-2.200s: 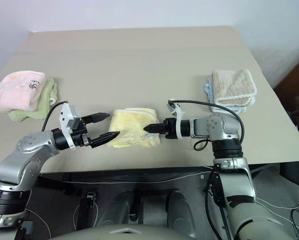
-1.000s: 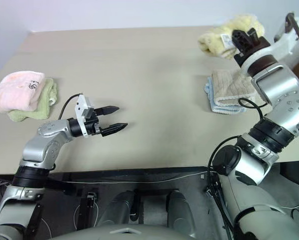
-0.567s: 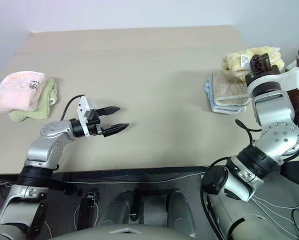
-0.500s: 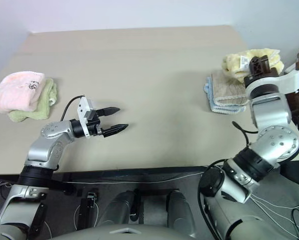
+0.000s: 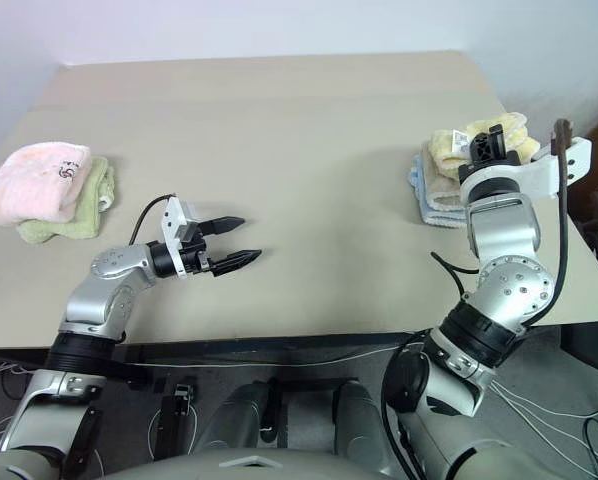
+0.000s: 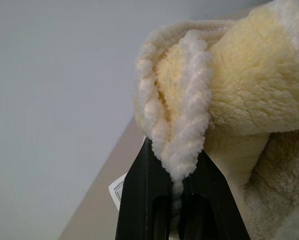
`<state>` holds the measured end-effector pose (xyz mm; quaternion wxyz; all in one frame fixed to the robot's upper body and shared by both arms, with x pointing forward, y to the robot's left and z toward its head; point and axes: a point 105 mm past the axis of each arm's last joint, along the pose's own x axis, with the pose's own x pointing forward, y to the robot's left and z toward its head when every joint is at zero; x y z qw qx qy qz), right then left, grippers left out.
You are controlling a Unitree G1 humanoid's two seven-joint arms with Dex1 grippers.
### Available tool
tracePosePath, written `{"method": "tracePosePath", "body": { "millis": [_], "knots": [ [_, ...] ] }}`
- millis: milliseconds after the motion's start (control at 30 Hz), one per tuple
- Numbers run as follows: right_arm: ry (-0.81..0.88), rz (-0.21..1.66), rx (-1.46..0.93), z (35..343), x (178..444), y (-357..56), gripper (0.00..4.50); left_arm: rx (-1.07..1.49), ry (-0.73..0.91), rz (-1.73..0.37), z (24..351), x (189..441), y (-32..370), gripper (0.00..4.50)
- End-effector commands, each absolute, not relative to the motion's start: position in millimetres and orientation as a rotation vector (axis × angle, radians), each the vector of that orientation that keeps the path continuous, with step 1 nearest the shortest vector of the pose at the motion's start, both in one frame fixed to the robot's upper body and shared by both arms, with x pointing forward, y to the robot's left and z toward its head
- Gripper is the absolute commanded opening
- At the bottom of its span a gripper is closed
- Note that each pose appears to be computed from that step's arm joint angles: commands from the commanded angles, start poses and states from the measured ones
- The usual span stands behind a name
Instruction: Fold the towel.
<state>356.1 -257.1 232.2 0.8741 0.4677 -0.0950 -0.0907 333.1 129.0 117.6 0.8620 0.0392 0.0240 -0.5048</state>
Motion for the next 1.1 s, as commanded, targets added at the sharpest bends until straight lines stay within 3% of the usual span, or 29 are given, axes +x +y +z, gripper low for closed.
{"method": "tracePosePath", "body": {
  "millis": [33,233,500,633,833,967,1100],
  "knots": [
    [-0.192,-0.202,0.995,229.6,352.3,-259.6,0.04,0.112,0.001,-1.057,129.0,335.6,127.9,4.5],
    [-0.116,-0.278,1.029,202.6,348.3,-261.0,0.04,0.136,0.007,-1.051,126.7,334.5,127.2,4.5],
    [-0.105,-0.322,1.058,193.4,349.6,-267.8,0.04,0.135,0.009,-1.048,129.2,334.8,126.5,4.5],
    [-0.113,-0.313,1.094,191.6,353.5,-268.7,1.1,0.146,0.017,-1.043,128.0,336.7,127.1,4.5],
    [-0.137,-0.356,1.137,190.9,346.6,-278.6,3.21,0.15,0.021,-1.039,127.0,336.8,131.1,4.5],
    [-0.158,-0.29,1.119,195.5,337.9,-275.8,4.47,0.179,0.054,-1.051,117.6,335.1,131.1,4.5],
    [-0.179,-0.242,1.106,200.7,328.8,-274.5,4.47,0.164,0.057,-1.055,116.0,336.7,130.6,4.5]
  ]
}}
